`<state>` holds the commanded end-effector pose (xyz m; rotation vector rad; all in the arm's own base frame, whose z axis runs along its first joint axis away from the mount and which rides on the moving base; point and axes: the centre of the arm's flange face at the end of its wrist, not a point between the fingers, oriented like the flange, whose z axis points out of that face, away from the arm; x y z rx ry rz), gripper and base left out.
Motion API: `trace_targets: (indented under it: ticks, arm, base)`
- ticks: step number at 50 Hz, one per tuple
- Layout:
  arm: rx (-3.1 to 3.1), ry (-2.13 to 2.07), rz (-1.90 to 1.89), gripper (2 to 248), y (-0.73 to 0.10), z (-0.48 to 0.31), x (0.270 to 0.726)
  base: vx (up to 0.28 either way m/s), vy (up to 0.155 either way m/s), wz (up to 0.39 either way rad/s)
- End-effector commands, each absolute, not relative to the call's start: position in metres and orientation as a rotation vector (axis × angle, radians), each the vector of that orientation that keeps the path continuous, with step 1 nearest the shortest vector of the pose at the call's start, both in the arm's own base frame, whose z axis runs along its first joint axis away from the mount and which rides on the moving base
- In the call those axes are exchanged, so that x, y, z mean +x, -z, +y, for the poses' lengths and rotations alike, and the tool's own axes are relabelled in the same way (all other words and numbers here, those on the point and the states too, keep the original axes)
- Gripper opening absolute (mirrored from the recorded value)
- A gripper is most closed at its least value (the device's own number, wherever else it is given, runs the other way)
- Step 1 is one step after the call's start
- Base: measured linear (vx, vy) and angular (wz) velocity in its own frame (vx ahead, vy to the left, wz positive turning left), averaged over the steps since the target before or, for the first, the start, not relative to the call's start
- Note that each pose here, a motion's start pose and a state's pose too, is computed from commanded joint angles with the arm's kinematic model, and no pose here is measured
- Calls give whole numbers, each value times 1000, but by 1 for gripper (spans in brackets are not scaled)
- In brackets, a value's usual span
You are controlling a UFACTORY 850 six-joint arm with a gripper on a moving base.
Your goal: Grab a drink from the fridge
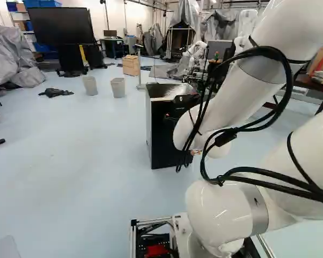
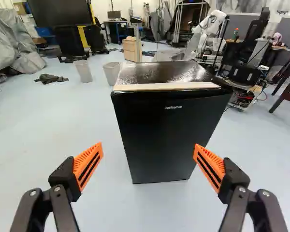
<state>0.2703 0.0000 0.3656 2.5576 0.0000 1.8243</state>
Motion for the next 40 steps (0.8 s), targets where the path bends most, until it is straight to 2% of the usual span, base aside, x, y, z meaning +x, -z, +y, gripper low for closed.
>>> trace_targets:
  ticks: [40]
  arm:
    - [2558, -1824, 0, 247, -366, 0, 270]
  base:
    - [53, 73, -14]
